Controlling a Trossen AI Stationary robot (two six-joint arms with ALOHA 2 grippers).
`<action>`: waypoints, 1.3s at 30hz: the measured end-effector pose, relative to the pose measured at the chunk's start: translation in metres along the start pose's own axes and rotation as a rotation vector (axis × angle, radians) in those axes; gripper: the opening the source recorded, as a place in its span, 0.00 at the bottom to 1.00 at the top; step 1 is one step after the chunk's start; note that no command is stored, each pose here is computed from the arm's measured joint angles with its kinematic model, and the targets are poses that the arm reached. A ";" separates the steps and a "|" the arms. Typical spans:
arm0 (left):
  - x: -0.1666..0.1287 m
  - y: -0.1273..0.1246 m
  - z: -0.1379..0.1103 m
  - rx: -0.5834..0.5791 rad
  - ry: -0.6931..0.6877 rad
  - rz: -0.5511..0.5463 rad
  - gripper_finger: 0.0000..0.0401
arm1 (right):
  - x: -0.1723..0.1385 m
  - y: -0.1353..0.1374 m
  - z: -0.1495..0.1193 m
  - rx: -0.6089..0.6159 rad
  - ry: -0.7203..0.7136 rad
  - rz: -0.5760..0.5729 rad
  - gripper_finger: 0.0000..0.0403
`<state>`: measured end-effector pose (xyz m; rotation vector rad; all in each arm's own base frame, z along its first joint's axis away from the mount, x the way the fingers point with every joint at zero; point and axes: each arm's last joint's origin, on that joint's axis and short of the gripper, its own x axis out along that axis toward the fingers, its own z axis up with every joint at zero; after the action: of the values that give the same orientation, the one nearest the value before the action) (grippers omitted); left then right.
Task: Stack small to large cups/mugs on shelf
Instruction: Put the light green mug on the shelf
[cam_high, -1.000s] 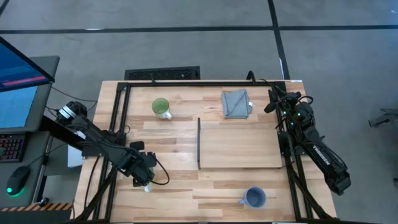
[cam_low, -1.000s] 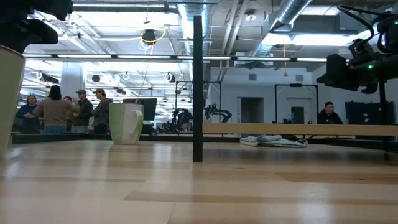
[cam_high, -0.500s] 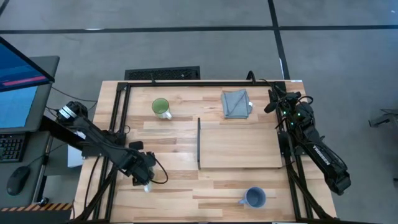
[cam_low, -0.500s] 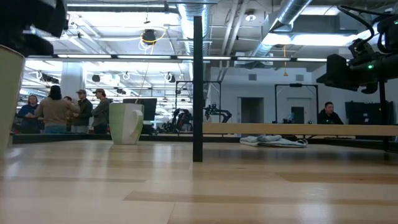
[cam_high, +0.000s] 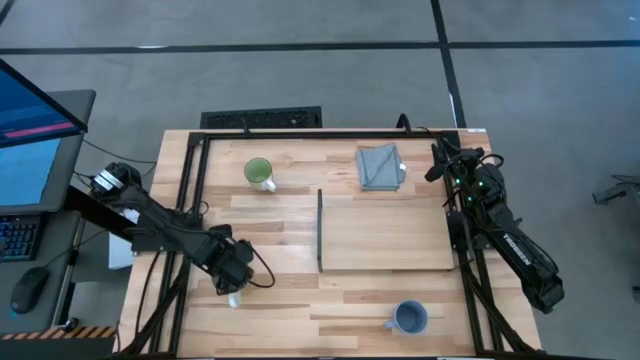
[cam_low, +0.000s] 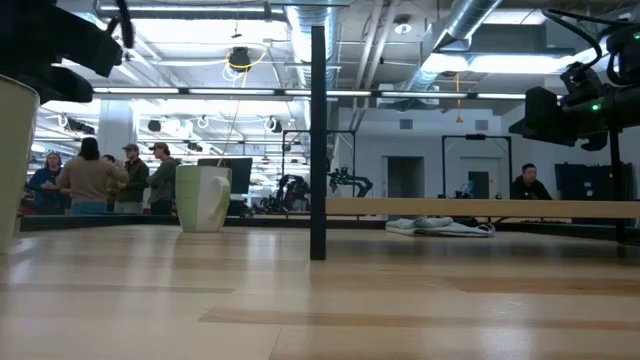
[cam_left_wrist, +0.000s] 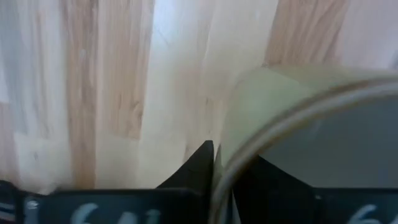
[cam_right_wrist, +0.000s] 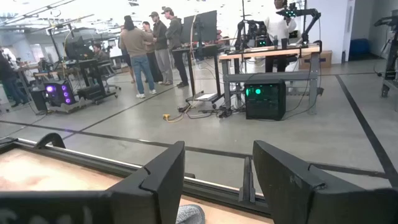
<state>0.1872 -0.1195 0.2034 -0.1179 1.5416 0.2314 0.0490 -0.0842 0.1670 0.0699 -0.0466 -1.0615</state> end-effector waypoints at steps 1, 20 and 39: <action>0.000 0.001 0.001 -0.012 0.008 -0.008 0.05 | 0.000 0.000 0.000 0.000 0.000 0.000 0.53; 0.001 0.006 0.006 -0.027 0.026 -0.022 0.03 | 0.000 0.000 0.000 0.000 0.000 0.000 0.53; 0.002 0.006 0.006 -0.037 0.032 -0.024 0.04 | 0.000 0.000 0.000 -0.001 0.000 0.000 0.53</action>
<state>0.1914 -0.1123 0.2023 -0.1701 1.5673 0.2397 0.0490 -0.0842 0.1669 0.0693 -0.0461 -1.0617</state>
